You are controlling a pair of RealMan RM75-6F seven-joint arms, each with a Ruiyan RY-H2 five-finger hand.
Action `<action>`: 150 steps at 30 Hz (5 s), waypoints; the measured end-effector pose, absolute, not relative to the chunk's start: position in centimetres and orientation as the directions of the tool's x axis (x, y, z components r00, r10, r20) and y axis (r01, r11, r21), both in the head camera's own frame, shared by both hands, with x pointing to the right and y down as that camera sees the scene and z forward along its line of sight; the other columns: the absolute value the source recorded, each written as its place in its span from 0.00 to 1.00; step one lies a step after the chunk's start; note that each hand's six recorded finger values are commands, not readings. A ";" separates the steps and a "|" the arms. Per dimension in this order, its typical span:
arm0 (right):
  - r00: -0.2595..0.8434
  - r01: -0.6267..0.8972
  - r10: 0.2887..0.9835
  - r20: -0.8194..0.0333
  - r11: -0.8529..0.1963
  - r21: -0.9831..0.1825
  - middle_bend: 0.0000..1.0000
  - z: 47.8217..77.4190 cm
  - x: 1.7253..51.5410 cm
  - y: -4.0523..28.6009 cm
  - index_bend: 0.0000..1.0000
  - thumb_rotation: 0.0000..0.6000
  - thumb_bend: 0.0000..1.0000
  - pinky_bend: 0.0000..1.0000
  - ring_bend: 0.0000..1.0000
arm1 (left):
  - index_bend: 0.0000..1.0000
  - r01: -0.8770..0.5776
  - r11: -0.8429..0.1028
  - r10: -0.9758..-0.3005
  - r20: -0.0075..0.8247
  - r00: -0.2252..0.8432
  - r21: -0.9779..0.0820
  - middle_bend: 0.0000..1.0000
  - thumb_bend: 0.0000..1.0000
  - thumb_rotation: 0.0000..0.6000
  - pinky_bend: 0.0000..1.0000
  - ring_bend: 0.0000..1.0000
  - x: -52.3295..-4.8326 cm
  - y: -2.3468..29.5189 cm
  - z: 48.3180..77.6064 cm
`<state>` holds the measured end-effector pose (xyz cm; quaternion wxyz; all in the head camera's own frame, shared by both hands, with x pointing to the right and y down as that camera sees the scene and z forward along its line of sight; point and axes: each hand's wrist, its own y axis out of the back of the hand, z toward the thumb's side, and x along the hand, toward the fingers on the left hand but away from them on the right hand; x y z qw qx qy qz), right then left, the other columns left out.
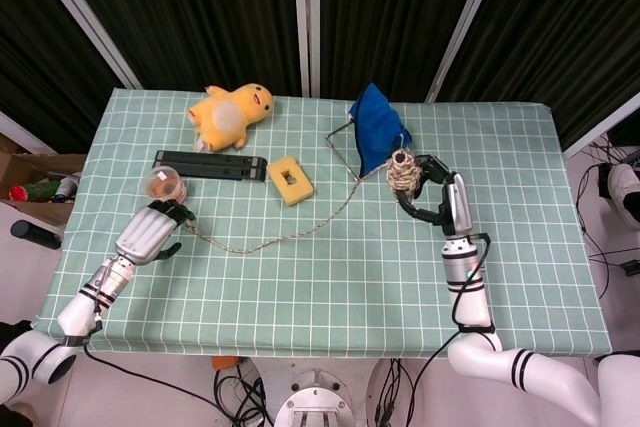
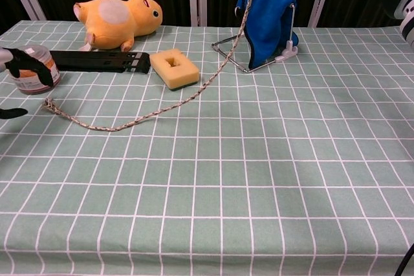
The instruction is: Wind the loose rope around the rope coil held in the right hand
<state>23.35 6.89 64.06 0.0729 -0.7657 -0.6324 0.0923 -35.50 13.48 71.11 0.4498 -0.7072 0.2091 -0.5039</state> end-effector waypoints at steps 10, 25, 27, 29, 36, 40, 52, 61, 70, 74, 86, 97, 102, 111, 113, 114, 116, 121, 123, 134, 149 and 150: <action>0.181 0.955 0.982 -0.056 -0.189 -0.230 0.61 64.2 23.4 6.9 0.75 1.00 0.60 0.76 0.56 | 0.36 0.170 -0.497 -0.732 0.517 0.444 -0.851 0.35 0.29 1.00 0.36 0.27 -33.8 13.2 72.9; 0.181 0.956 0.982 -0.058 -0.189 -0.222 0.61 64.2 23.5 6.9 0.75 1.00 0.60 0.76 0.56 | 0.41 0.245 -0.500 -0.717 0.555 0.422 -0.831 0.36 0.32 1.00 0.36 0.29 -33.9 13.1 74.4; 0.181 0.956 0.982 -0.059 -0.189 -0.222 0.61 64.3 23.5 7.0 0.75 1.00 0.60 0.76 0.56 | 0.41 0.250 -0.503 -0.714 0.561 0.418 -0.827 0.36 0.32 1.00 0.36 0.29 -34.0 13.1 74.6; 0.180 0.957 0.982 -0.060 -0.188 -0.222 0.61 64.3 23.5 7.0 0.75 1.00 0.60 0.76 0.56 | 0.42 0.252 -0.506 -0.713 0.564 0.416 -0.825 0.36 0.33 1.00 0.36 0.29 -34.0 13.2 74.7; 0.178 0.957 0.982 -0.062 -0.188 -0.223 0.61 64.4 23.6 7.0 0.75 1.00 0.60 0.76 0.56 | 0.46 0.248 -0.509 -0.714 0.566 0.412 -0.824 0.39 0.37 1.00 0.38 0.32 -33.9 13.2 75.0; 0.176 0.957 0.982 -0.064 -0.186 -0.223 0.61 64.4 23.6 6.9 0.75 1.00 0.59 0.76 0.56 | 0.49 0.247 -0.508 -0.717 0.564 0.410 -0.825 0.42 0.41 1.00 0.40 0.34 -33.9 13.2 75.1; 0.173 0.958 0.983 -0.062 -0.182 -0.222 0.61 64.4 23.8 6.9 0.75 1.00 0.60 0.76 0.56 | 0.52 0.289 -0.503 -0.709 0.580 0.402 -0.815 0.45 0.44 1.00 0.43 0.37 -34.2 13.6 75.6; 0.170 0.959 0.983 -0.064 -0.180 -0.219 0.61 64.4 23.9 6.9 0.75 1.00 0.60 0.76 0.56 | 0.61 0.298 -0.498 -0.705 0.580 0.408 -0.814 0.54 0.44 1.00 0.51 0.45 -34.1 13.8 75.8; 0.162 0.961 0.985 -0.056 -0.170 -0.218 0.61 64.2 24.2 6.8 0.75 1.00 0.60 0.76 0.56 | 0.74 0.260 -0.470 -0.726 0.537 0.430 -0.843 0.67 0.45 1.00 0.62 0.58 -33.6 13.6 75.1; 0.158 0.962 0.986 -0.057 -0.166 -0.217 0.61 64.2 24.4 6.8 0.75 1.00 0.60 0.76 0.56 | 0.75 0.232 -0.450 -0.740 0.505 0.444 -0.862 0.70 0.45 1.00 0.64 0.60 -33.6 13.4 74.5; 0.151 0.964 0.987 -0.047 -0.157 -0.216 0.61 63.7 24.8 6.8 0.75 1.00 0.60 0.76 0.56 | 0.79 0.113 -0.420 -0.778 0.421 0.466 -0.900 0.74 0.45 1.00 0.68 0.65 -32.8 12.8 72.0; 0.148 0.964 0.988 -0.053 -0.156 -0.217 0.61 63.8 25.0 6.7 0.75 1.00 0.60 0.76 0.56 | 0.79 -0.078 -0.341 -0.836 0.264 0.482 -0.937 0.77 0.45 1.00 0.69 0.67 -31.5 11.3 64.6; 0.160 0.958 0.986 -0.050 -0.168 -0.231 0.61 63.8 24.5 6.3 0.75 1.00 0.62 0.76 0.56 | 0.80 -0.163 -0.301 -0.852 0.188 0.488 -0.940 0.77 0.45 1.00 0.70 0.67 -31.0 10.8 59.8; 0.228 0.910 0.971 -0.071 -0.238 -0.340 0.61 64.1 21.4 3.6 0.75 1.00 0.62 0.76 0.56 | 0.80 -0.311 -0.258 -0.859 0.071 0.507 -0.915 0.77 0.45 1.00 0.71 0.68 -29.5 9.8 51.2; 0.250 0.889 0.965 -0.079 -0.261 -0.377 0.61 64.3 20.4 3.1 0.75 1.00 0.62 0.76 0.56 | 0.80 -0.332 -0.260 -0.856 0.056 0.515 -0.907 0.77 0.45 1.00 0.71 0.68 -29.0 9.6 49.7; 0.266 0.872 0.960 -0.083 -0.277 -0.403 0.61 64.4 19.7 2.8 0.75 1.00 0.62 0.76 0.56 | 0.80 -0.343 -0.262 -0.852 0.050 0.522 -0.902 0.78 0.45 1.00 0.71 0.68 -28.6 9.4 48.7; 0.292 0.846 0.952 -0.086 -0.300 -0.441 0.61 64.7 18.4 2.3 0.75 1.00 0.62 0.76 0.56 | 0.80 -0.354 -0.268 -0.844 0.042 0.534 -0.896 0.78 0.45 1.00 0.72 0.69 -27.9 9.1 47.4; 0.355 0.793 0.928 -0.111 -0.362 -0.490 0.61 66.1 14.8 1.9 0.75 1.00 0.62 0.76 0.56 | 0.80 -0.365 -0.303 -0.819 0.044 0.572 -0.880 0.78 0.45 1.00 0.73 0.71 -25.5 7.7 44.3; 0.377 0.779 0.918 -0.122 -0.385 -0.495 0.61 66.6 13.4 2.0 0.75 1.00 0.63 0.76 0.56 | 0.80 -0.369 -0.322 -0.811 0.053 0.583 -0.872 0.78 0.45 1.00 0.73 0.71 -24.4 6.9 43.5; 0.448 0.756 0.884 -0.131 -0.453 -0.473 0.61 67.6 8.5 2.7 0.75 1.00 0.63 0.76 0.56 | 0.80 -0.454 -0.420 -0.794 0.075 0.604 -0.786 0.78 0.45 1.00 0.73 0.71 -19.1 3.0 40.8; 0.547 0.752 0.826 -0.134 -0.555 -0.356 0.61 67.4 5.3 6.6 0.75 1.00 0.62 0.76 0.56 | 0.80 -0.537 -0.506 -0.821 0.186 0.541 -0.675 0.79 0.45 1.00 0.74 0.72 -11.6 -4.0 40.8; 0.557 0.748 0.820 -0.130 -0.564 -0.348 0.61 67.3 5.3 7.1 0.75 1.00 0.62 0.76 0.56 | 0.80 -0.538 -0.507 -0.825 0.198 0.529 -0.673 0.79 0.45 1.00 0.74 0.72 -11.2 -4.6 41.0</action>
